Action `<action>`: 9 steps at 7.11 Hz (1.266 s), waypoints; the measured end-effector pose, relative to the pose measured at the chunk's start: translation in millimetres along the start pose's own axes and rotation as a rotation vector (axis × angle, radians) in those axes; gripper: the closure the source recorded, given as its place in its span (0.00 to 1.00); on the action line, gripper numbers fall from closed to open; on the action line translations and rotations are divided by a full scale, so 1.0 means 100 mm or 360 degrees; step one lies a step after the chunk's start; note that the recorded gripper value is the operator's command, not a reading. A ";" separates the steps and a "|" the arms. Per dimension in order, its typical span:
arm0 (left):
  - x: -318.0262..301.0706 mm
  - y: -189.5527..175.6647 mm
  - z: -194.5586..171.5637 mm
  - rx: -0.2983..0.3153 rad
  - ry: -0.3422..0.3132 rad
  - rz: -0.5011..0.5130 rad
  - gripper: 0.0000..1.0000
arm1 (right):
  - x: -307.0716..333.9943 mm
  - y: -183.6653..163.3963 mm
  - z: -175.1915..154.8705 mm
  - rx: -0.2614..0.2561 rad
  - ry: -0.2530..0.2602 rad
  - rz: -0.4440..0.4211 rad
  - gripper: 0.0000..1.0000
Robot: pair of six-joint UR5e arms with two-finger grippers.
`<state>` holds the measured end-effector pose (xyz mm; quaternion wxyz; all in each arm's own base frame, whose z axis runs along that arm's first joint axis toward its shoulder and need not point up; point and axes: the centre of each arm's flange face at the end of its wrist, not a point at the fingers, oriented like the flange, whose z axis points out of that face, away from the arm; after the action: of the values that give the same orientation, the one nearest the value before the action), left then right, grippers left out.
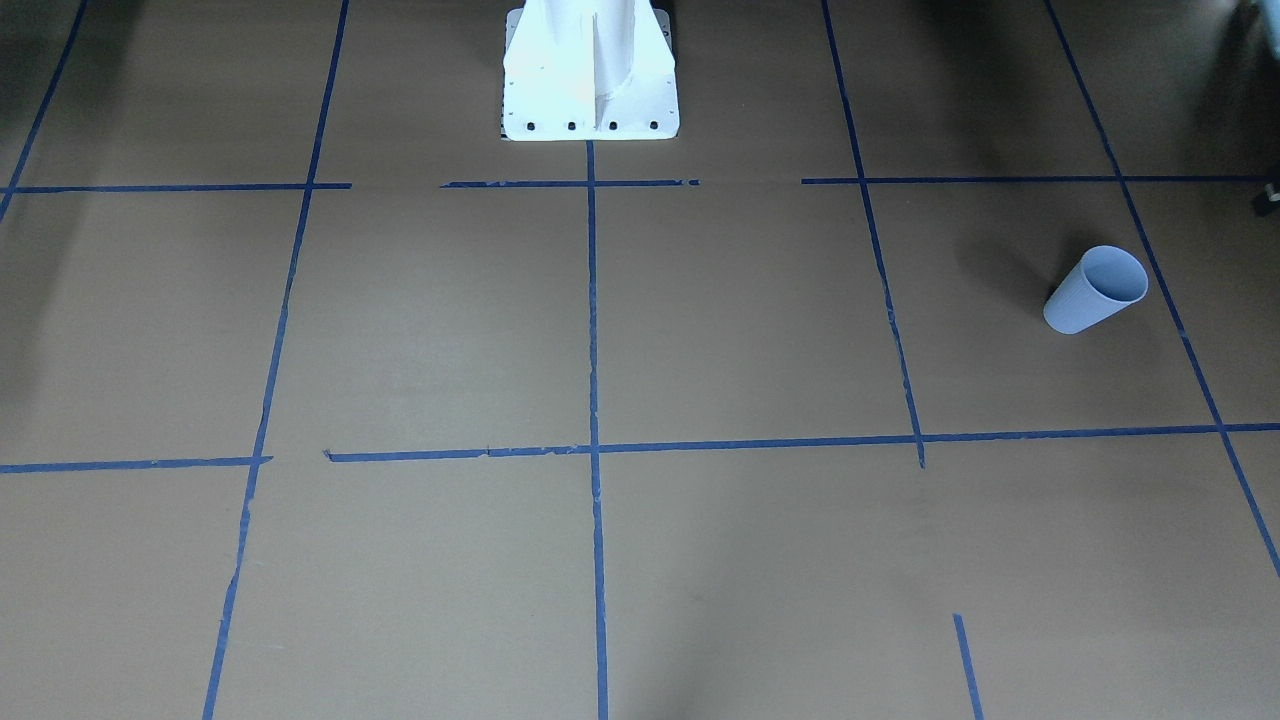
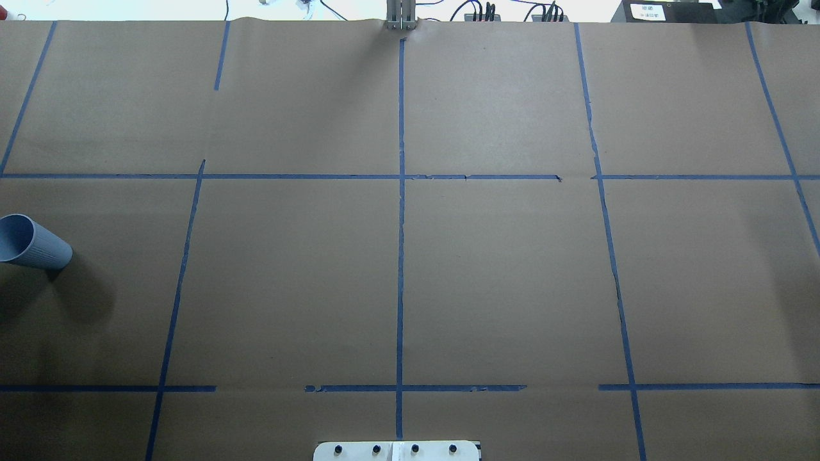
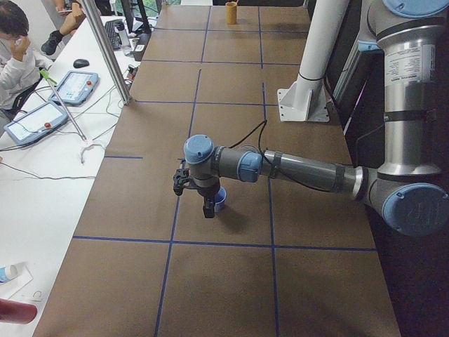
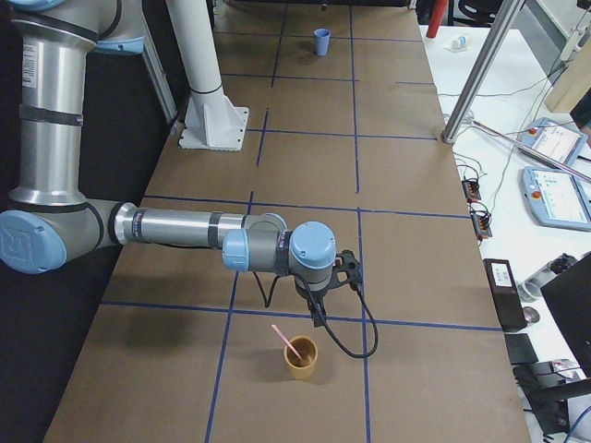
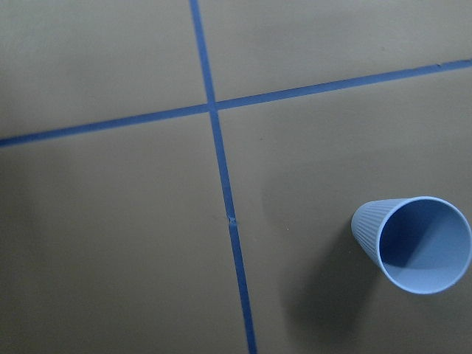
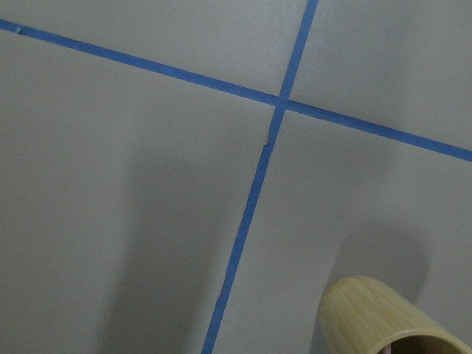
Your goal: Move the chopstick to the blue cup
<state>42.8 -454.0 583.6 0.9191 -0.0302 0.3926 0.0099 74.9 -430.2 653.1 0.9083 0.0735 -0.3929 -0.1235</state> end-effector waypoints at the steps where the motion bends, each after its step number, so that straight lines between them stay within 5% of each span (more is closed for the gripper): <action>1: 0.03 -0.03 0.17 -0.0025 0.0002 0.0004 0.00 | -0.02 -0.01 0.02 -0.0005 -0.0003 0.0001 0.00; 3: 0.14 -0.07 0.43 -0.0082 0.0002 0.0029 0.00 | -0.04 -0.02 0.04 -0.0008 -0.0024 0.0011 0.00; 4: 0.24 -0.10 0.54 -0.0109 -0.0001 0.0027 0.09 | -0.05 -0.02 0.04 -0.0003 -0.0045 0.0013 0.00; 5: 0.31 -0.16 0.68 -0.0141 -0.0004 0.0036 0.31 | -0.06 -0.02 0.05 -0.0001 -0.0057 0.0012 0.00; 6: 0.33 -0.19 0.83 -0.0159 -0.0004 0.0060 0.79 | -0.07 -0.02 0.05 -0.0002 -0.0062 0.0012 0.00; 7: 0.33 -0.21 0.94 -0.0160 0.0001 0.0074 1.00 | -0.07 -0.02 0.06 -0.0004 -0.0064 0.0013 0.00; 9: 0.42 -0.26 0.93 -0.0125 0.0020 0.0081 1.00 | -0.08 -0.03 0.07 -0.0006 -0.0067 0.0011 0.00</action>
<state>140.5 -474.7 618.6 0.9142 -0.0564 0.3983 0.0486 64.7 -430.8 651.7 0.9004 0.0679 -0.4120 -0.1224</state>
